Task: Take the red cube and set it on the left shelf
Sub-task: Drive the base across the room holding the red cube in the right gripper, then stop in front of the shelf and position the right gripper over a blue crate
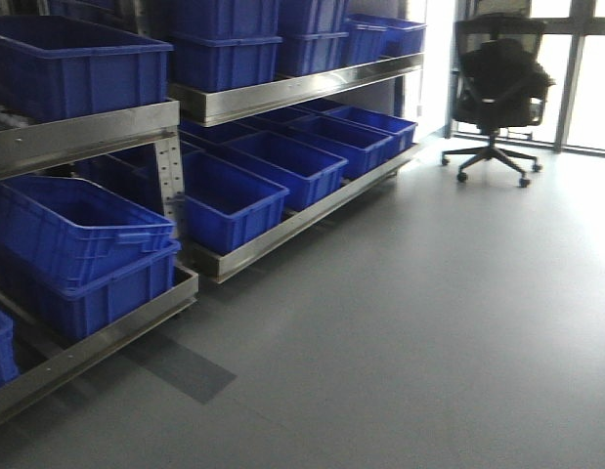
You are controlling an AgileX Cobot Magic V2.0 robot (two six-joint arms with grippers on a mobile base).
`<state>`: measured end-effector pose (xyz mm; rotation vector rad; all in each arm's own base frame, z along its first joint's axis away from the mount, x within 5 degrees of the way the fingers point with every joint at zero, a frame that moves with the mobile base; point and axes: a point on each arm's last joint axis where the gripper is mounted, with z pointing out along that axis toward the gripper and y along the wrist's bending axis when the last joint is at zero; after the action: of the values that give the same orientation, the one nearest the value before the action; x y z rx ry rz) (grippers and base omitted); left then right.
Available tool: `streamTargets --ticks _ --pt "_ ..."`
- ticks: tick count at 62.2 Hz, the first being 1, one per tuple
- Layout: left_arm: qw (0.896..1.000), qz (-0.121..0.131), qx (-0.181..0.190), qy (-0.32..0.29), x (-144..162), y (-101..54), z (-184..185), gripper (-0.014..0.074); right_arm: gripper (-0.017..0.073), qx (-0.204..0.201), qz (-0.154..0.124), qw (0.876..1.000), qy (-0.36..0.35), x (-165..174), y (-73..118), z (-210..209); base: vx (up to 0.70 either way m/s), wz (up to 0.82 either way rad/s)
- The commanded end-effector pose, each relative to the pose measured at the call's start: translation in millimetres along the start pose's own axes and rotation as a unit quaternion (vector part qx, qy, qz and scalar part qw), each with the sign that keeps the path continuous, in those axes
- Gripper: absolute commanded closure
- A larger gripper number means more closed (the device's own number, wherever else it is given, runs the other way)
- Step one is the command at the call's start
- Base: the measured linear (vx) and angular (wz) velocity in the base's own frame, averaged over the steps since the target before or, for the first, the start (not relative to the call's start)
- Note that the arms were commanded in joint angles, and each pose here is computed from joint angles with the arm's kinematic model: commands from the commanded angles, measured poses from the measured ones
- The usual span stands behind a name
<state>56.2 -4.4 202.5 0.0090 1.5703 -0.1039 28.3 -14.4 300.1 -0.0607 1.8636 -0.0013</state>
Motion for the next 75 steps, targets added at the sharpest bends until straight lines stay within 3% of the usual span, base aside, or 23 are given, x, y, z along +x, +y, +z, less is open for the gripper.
streamTargets --ticks 1,75 --pt "0.999 -0.006 -0.002 -0.041 -1.1 0.8 -0.5 0.0492 0.0448 -0.002 -0.011 0.999 -0.047 -14.8 0.4 -2.2 0.61 0.48" --pt "0.999 -0.006 -0.002 -0.041 -1.1 0.8 -0.5 0.0492 0.0448 -0.001 -0.011 0.999 -0.046 -14.6 0.4 -2.2 0.48 0.59"
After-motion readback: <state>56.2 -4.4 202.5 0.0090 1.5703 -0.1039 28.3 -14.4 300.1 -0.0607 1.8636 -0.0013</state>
